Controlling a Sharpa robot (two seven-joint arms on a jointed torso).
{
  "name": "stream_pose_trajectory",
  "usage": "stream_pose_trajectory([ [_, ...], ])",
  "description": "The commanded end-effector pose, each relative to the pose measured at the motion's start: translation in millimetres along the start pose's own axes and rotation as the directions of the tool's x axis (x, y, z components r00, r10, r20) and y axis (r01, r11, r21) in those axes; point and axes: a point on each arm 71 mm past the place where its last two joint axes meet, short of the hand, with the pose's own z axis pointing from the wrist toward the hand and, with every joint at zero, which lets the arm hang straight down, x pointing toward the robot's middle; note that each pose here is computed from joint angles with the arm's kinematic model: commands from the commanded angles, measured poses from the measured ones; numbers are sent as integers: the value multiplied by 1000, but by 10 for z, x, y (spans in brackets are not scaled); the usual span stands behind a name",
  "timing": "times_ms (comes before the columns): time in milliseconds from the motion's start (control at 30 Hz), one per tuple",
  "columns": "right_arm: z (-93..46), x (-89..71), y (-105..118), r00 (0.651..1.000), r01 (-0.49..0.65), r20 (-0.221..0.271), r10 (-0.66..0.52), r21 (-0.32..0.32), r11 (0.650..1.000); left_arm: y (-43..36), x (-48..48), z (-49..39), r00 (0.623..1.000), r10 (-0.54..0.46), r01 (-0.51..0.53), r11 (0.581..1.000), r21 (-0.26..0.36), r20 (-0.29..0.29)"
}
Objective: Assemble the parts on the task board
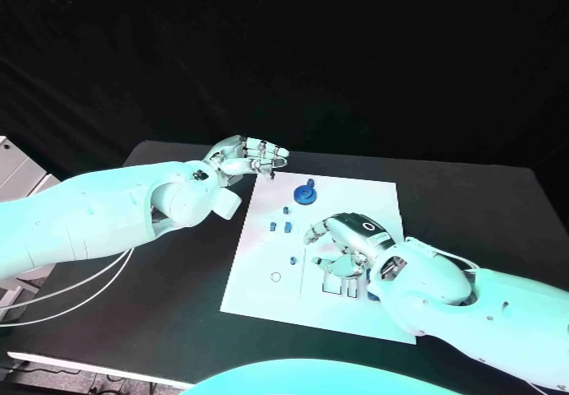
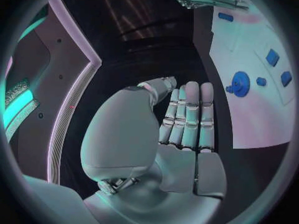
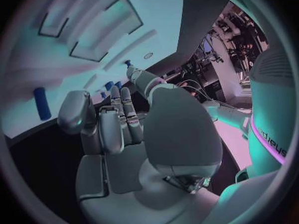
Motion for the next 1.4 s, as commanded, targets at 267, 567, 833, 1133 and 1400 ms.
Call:
stream_pose_trajectory([
  [267, -159, -441, -451, 999, 17, -33, -13, 118, 993, -1, -2, 2, 1000, -8, 8, 1000, 3, -12],
  [567, -135, -471, -652, 993, 102, -74, -91, 160, 982, 9, 29, 5, 999, -13, 13, 1000, -5, -30],
  [833, -92, -409, -682, 987, 131, -113, -110, 192, 973, 16, 30, 3, 999, -13, 13, 1000, -12, -33],
  [1133, -43, -360, -676, 985, 140, -125, -117, 198, 970, 21, 39, 3, 999, -14, 13, 1000, -19, -41],
  [1400, -24, -322, -684, 984, 143, -130, -118, 204, 969, 22, 41, 1, 999, -13, 12, 1000, -22, -45],
])
